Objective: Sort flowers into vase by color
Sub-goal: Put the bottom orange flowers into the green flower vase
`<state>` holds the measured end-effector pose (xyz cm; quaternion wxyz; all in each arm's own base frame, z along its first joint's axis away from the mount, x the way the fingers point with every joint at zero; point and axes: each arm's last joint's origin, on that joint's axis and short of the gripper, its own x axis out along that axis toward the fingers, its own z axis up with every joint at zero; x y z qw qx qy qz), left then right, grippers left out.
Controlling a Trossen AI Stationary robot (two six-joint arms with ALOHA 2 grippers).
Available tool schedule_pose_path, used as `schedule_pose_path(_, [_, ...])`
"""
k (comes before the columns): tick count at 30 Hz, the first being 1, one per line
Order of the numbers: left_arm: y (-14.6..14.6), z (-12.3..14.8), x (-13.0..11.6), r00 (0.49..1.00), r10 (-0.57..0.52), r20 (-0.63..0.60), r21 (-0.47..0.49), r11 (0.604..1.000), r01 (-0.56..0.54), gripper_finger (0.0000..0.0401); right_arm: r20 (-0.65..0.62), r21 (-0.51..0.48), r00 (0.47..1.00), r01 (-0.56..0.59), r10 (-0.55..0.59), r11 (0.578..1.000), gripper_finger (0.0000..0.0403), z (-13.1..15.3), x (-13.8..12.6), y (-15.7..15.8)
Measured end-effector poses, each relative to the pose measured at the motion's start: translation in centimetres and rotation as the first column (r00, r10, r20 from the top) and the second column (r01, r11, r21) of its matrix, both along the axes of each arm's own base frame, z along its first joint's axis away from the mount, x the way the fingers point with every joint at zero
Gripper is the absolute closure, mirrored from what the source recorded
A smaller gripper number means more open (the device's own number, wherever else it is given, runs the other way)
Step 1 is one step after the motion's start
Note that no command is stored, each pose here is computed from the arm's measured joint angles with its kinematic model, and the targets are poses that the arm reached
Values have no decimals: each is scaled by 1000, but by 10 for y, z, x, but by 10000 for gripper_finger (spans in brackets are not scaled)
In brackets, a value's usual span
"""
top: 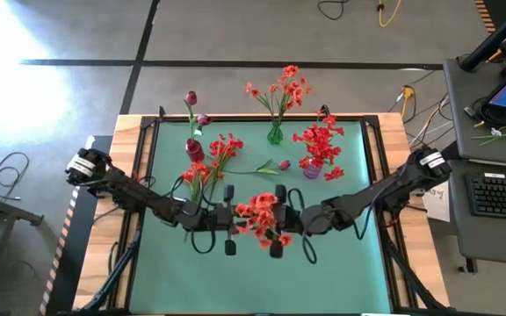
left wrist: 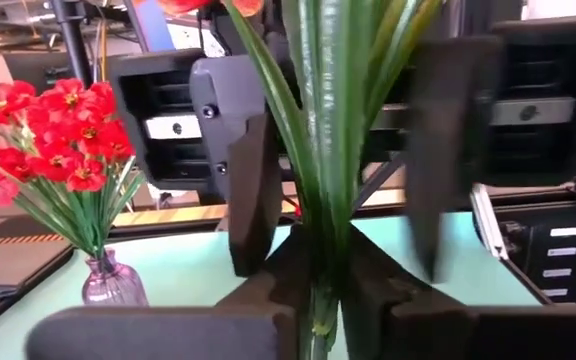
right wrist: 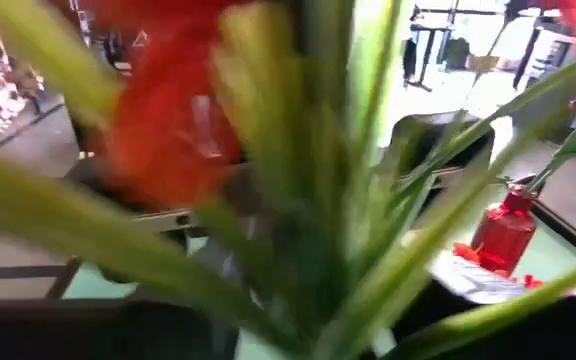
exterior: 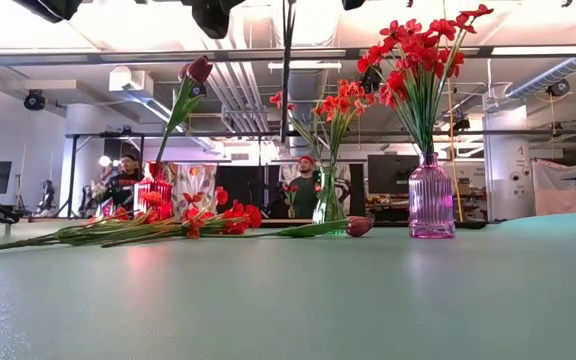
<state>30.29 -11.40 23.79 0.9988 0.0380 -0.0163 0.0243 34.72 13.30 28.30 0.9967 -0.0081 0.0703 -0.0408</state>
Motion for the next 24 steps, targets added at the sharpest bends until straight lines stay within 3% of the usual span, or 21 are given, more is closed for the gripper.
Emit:
schedule_pose_path(8, [3, 4, -4, 999, 13, -33, -47, 999, -14, 280, -42, -33, 999, -13, 11, 999, 381, 12, -2, 0])
schedule_pose_path(15, [11, 16, -23, 988, 19, -152, -101, 994, -35, 225, -59, -23, 998, 9, -10, 1000, 385, 42, -7, -10])
schedule_pose_path(24, [29, 47, -64, 974, 60, -219, -94, 992, -82, 229, -60, -59, 994, 92, -96, 994, 385, 93, -8, -44])
